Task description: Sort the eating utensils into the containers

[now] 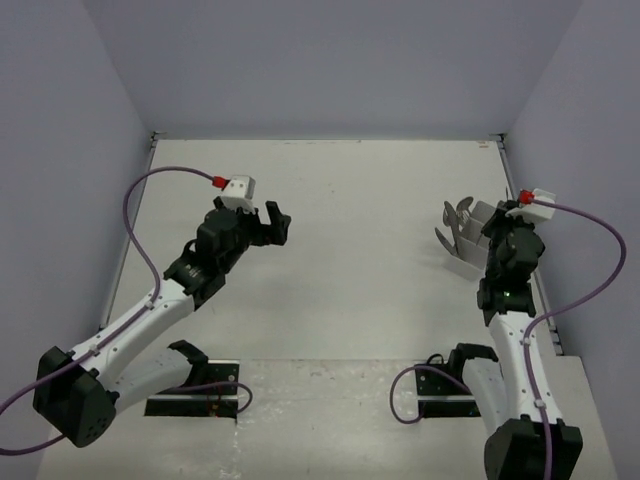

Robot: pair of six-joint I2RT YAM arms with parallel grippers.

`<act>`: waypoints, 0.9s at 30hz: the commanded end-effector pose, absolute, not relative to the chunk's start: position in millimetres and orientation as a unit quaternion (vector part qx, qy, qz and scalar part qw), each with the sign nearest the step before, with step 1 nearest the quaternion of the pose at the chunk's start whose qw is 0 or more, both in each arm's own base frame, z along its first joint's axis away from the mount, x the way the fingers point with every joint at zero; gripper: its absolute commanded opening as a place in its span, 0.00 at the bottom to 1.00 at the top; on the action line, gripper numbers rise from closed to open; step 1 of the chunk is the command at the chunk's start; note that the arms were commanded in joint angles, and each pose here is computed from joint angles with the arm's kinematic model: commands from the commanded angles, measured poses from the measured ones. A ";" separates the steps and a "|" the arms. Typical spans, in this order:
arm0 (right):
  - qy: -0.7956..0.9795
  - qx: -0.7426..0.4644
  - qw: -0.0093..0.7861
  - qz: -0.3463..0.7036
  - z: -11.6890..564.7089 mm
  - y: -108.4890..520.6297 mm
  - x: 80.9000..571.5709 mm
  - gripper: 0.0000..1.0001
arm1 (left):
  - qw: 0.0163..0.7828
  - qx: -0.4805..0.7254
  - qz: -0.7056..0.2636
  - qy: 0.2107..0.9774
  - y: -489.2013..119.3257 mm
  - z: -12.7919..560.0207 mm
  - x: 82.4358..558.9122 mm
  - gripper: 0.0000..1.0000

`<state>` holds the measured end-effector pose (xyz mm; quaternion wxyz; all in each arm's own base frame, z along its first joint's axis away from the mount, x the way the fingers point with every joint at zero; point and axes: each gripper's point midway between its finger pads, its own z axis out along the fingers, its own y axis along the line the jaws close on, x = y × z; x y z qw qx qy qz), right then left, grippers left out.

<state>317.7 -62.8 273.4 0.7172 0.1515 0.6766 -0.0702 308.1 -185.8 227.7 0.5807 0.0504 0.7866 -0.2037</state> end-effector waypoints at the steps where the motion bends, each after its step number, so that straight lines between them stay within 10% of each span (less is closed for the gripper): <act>1: 0.651 0.103 0.748 -0.076 281.4 -69.2 328.4 0.00 | 0.565 -0.020 -0.203 0.799 -159.6 211.8 322.1 1.00; 27: 0.676 0.001 0.733 -0.072 262.6 -70.7 382.2 0.00 | 0.564 -0.013 -0.212 0.798 -152.5 196.6 324.8 1.00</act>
